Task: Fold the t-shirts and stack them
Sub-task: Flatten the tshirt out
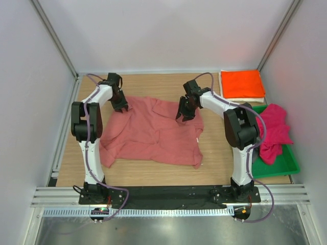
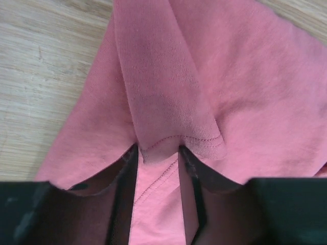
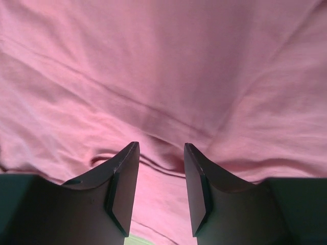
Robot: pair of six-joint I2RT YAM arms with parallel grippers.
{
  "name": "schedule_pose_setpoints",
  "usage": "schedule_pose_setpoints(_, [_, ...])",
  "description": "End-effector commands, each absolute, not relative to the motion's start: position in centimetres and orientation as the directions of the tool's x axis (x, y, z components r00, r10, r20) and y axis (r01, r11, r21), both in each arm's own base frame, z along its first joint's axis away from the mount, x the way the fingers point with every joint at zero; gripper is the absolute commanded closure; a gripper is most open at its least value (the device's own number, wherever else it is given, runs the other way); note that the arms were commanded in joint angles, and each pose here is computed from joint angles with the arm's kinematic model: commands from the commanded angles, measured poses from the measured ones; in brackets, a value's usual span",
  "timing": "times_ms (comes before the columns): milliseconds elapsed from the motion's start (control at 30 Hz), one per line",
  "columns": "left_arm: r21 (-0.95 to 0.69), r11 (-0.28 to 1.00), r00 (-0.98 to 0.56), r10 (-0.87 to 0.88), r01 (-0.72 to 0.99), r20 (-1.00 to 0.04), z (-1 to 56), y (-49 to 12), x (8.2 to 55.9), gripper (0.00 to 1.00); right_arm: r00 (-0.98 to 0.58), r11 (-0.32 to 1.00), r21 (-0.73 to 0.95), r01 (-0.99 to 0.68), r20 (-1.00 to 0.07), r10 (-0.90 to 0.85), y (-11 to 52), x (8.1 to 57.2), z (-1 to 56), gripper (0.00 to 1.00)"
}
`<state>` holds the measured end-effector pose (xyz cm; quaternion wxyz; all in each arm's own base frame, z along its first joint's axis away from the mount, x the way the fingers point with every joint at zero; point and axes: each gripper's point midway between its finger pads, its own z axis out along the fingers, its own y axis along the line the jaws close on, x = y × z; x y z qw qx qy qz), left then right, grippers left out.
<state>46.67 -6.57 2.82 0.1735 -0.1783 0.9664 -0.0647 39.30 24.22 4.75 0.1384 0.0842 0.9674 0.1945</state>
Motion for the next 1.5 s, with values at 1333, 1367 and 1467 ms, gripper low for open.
schedule_pose_setpoints(1333, [-0.030, 0.841, -0.500, -0.350, -0.541, -0.792, 22.5, 11.9, 57.0, 0.31, -0.667, 0.915, 0.301, 0.270, -0.627, 0.403, 15.2, 56.1, 16.7, 0.69])
schedule_pose_setpoints(1367, [-0.007, 0.829, -0.499, -0.343, -0.559, -0.796, 22.7, 12.3, 56.6, 0.19, -0.683, 0.918, 0.286, 0.275, -0.614, 0.396, 14.6, 56.5, 15.8, 0.58])
schedule_pose_setpoints(1467, [0.010, 0.809, -0.521, -0.369, -0.588, -0.769, 22.9, 11.9, 53.9, 0.07, -0.723, 0.937, 0.249, 0.244, -0.597, 0.347, 13.5, 55.9, 16.2, 0.43])
